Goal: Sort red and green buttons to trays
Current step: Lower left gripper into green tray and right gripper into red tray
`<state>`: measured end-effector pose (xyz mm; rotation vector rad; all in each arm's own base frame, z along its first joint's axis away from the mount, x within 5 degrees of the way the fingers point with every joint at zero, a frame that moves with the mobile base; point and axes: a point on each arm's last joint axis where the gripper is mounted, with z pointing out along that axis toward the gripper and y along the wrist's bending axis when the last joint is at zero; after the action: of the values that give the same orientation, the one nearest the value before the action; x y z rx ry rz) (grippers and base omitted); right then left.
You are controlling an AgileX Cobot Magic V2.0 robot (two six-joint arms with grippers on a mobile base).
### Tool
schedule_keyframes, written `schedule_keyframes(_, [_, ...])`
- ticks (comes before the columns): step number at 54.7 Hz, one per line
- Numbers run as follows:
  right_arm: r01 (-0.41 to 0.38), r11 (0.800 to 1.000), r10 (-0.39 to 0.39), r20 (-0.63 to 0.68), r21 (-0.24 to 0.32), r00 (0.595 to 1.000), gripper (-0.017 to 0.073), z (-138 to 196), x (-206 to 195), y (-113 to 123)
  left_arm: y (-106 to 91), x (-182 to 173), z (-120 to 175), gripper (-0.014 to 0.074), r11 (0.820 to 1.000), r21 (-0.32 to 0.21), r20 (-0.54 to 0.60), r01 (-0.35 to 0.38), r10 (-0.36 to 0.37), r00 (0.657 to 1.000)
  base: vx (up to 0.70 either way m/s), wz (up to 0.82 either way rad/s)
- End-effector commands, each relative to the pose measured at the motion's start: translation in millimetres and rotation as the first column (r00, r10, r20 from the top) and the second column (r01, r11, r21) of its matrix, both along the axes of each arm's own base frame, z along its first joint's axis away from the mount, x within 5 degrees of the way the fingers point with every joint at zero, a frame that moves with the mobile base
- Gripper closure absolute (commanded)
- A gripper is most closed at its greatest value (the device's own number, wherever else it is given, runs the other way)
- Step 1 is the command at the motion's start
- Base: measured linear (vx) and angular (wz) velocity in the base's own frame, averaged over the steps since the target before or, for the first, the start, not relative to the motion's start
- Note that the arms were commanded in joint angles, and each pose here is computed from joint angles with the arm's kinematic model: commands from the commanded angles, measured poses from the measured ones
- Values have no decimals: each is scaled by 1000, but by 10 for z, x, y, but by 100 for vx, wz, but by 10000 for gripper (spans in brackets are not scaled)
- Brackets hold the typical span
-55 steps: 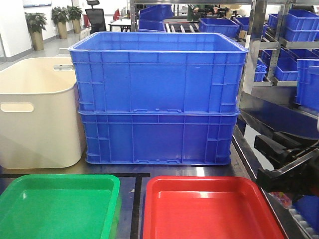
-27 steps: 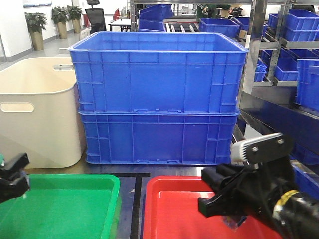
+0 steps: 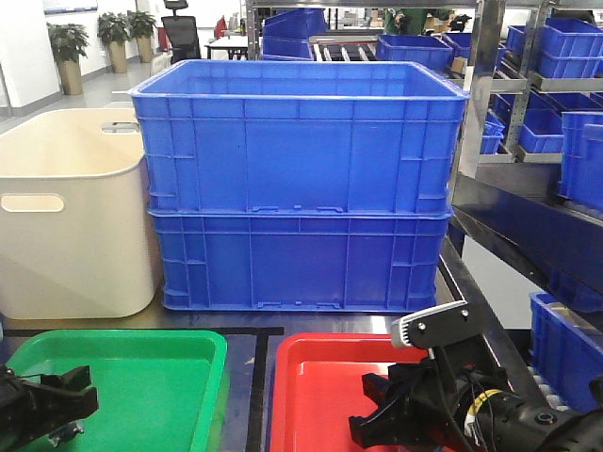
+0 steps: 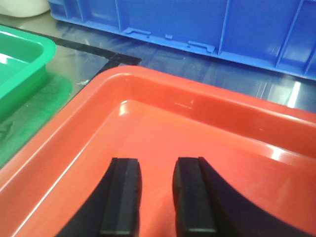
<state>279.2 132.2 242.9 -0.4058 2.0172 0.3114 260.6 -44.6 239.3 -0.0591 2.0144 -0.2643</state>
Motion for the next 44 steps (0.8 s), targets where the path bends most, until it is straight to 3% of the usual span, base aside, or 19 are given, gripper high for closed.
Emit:
schedule_keyframes(1, [-9,998,-1,140,66,990,393,286,44,23,-35,43,228,197,1000,-24,123,13,-10,992,0,0])
schedule_keyframes(8, [-9,998,-1,139,65,990,244,285,44,22,-35,42,225,1,1000,-23,119,12,-10,993,0,0])
schedule_keyframes(13, [-8,998,0,132,61,991,111,278,42,21,-35,41,229,-84,1000,-23,121,13,-10,993,0,0])
schedule_keyframes(23, [-7,998,0,126,58,992,-104,271,40,20,-34,35,243,-128,1000,-29,127,11,-7,992,0,0])
schedule_keyframes(35, [-11,996,-5,184,85,983,-125,484,-61,-28,0,-158,571,-74,998,-56,251,15,-1,968,0,0])
schedule_keyframes(44, [-17,992,-16,268,124,963,-69,860,-316,-151,54,-458,941,-1,997,-78,398,26,7,917,0,0])
